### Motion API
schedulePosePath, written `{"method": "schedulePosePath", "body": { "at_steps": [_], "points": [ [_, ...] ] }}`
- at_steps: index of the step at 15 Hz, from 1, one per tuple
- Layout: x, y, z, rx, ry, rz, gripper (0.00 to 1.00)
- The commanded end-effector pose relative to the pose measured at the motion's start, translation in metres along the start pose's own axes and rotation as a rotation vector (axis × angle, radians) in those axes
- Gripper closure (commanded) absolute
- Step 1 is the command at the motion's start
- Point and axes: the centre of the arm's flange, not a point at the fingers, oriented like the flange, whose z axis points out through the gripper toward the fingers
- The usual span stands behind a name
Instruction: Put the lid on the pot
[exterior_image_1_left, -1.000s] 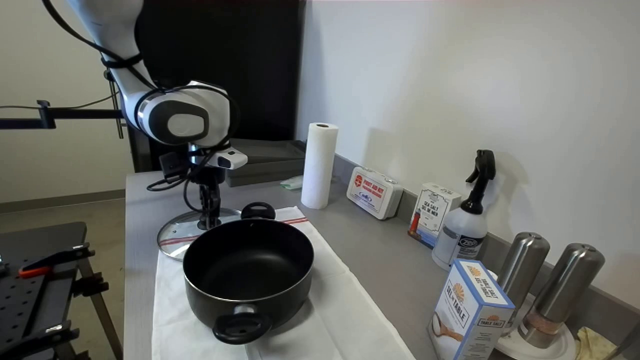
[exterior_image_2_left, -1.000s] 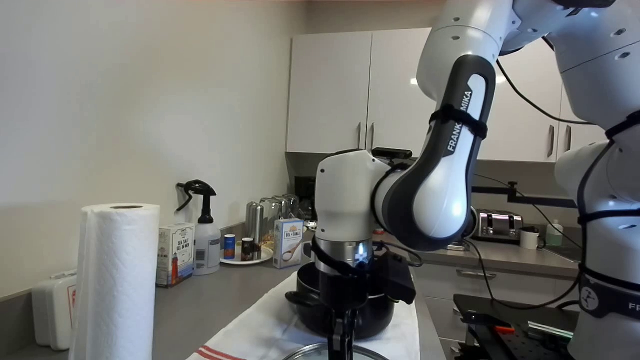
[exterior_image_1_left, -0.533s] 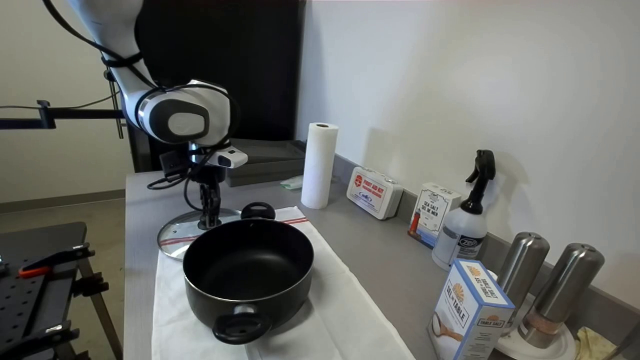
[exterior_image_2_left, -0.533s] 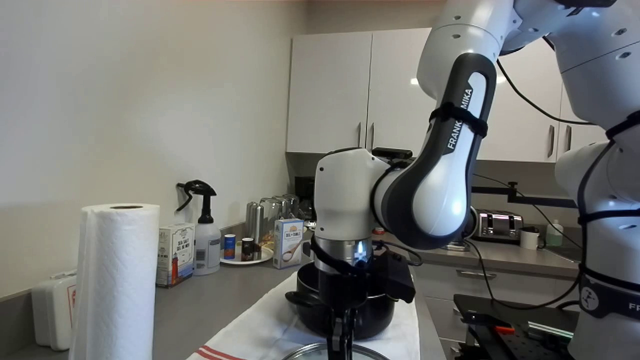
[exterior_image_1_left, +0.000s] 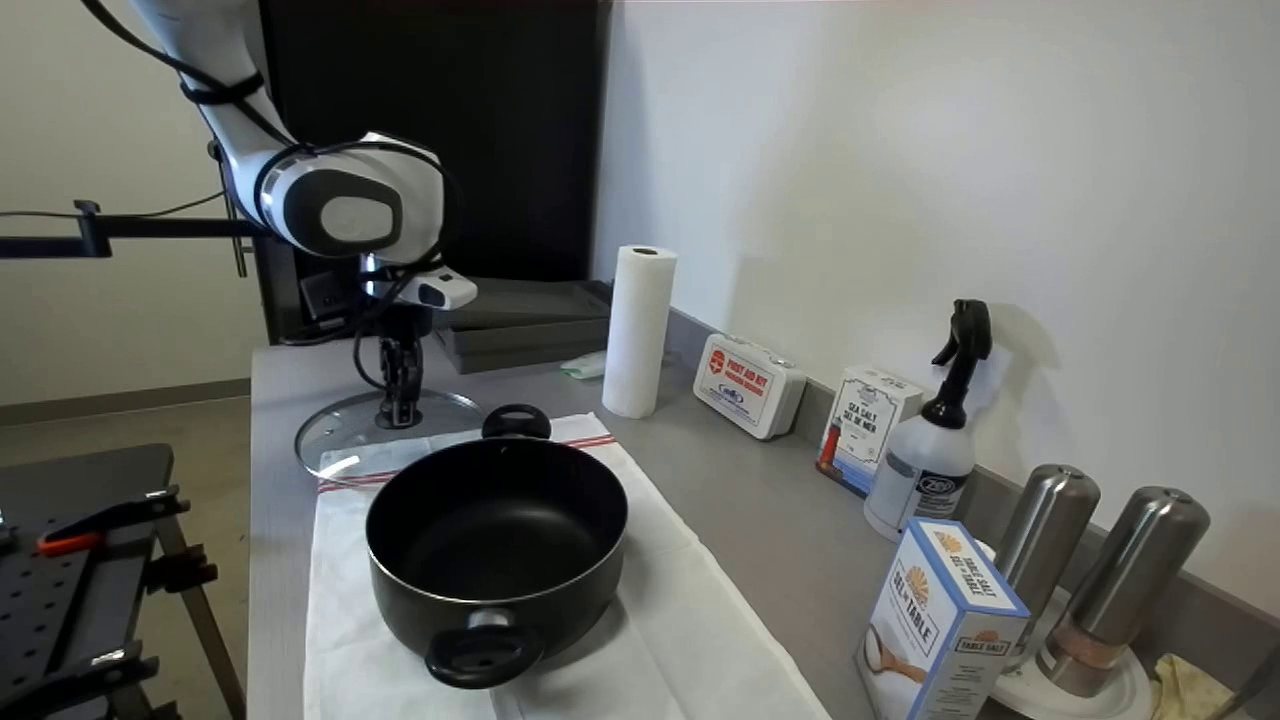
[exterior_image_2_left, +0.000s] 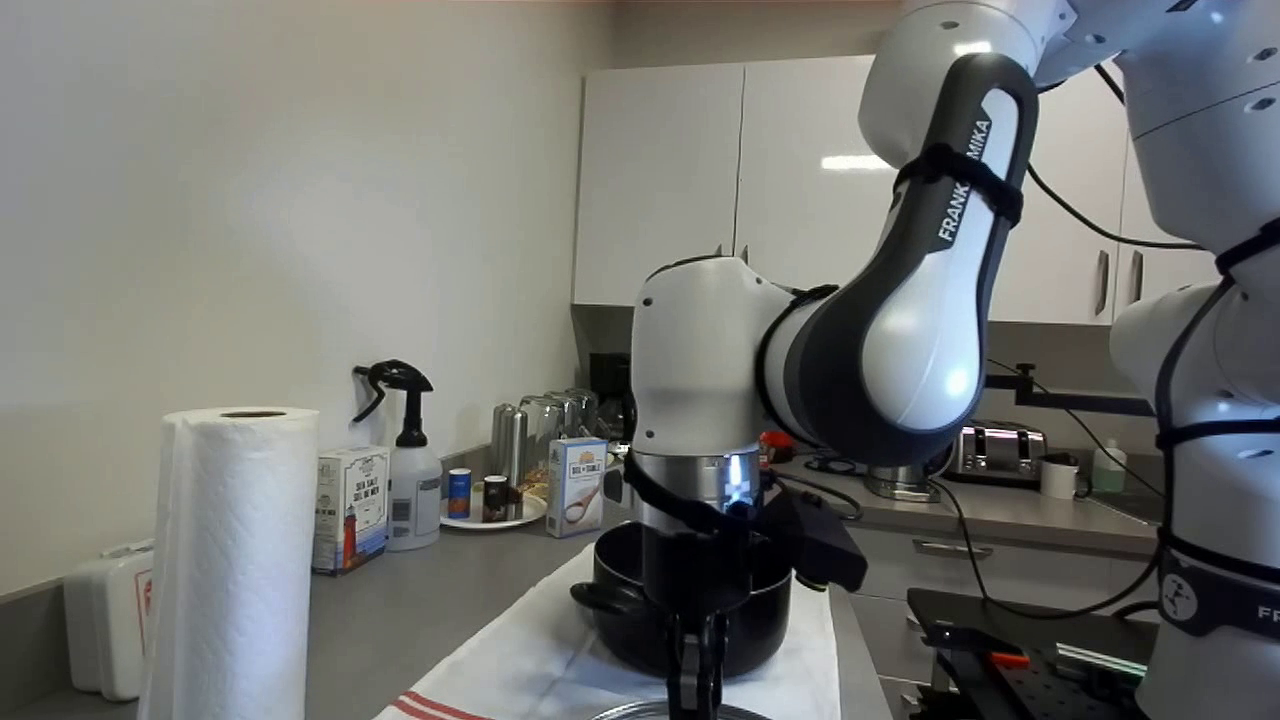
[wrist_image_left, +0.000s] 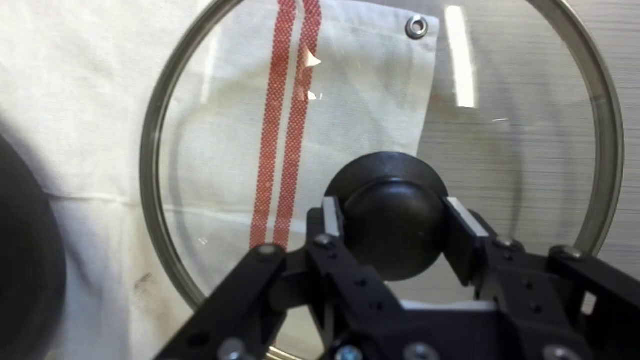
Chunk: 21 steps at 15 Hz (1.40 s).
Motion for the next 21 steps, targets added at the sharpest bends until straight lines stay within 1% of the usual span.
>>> {"method": "schedulePosePath", "body": {
  "at_steps": [1, 6, 9, 12, 16, 18, 21],
  "points": [
    [-0.016, -0.01, -0.036, 0.024, -0.002, -0.039, 0.75],
    [-0.033, -0.021, -0.069, 0.016, 0.008, -0.115, 0.75],
    [-0.037, -0.017, -0.088, 0.004, 0.03, -0.129, 0.75],
    [-0.038, -0.008, -0.105, -0.004, 0.063, -0.116, 0.75],
    [-0.035, 0.015, -0.122, -0.011, 0.105, -0.064, 0.75],
    [-0.029, 0.032, -0.127, -0.019, 0.117, -0.025, 0.75],
    [-0.019, 0.068, -0.131, -0.037, 0.13, 0.051, 0.75]
  ]
}}
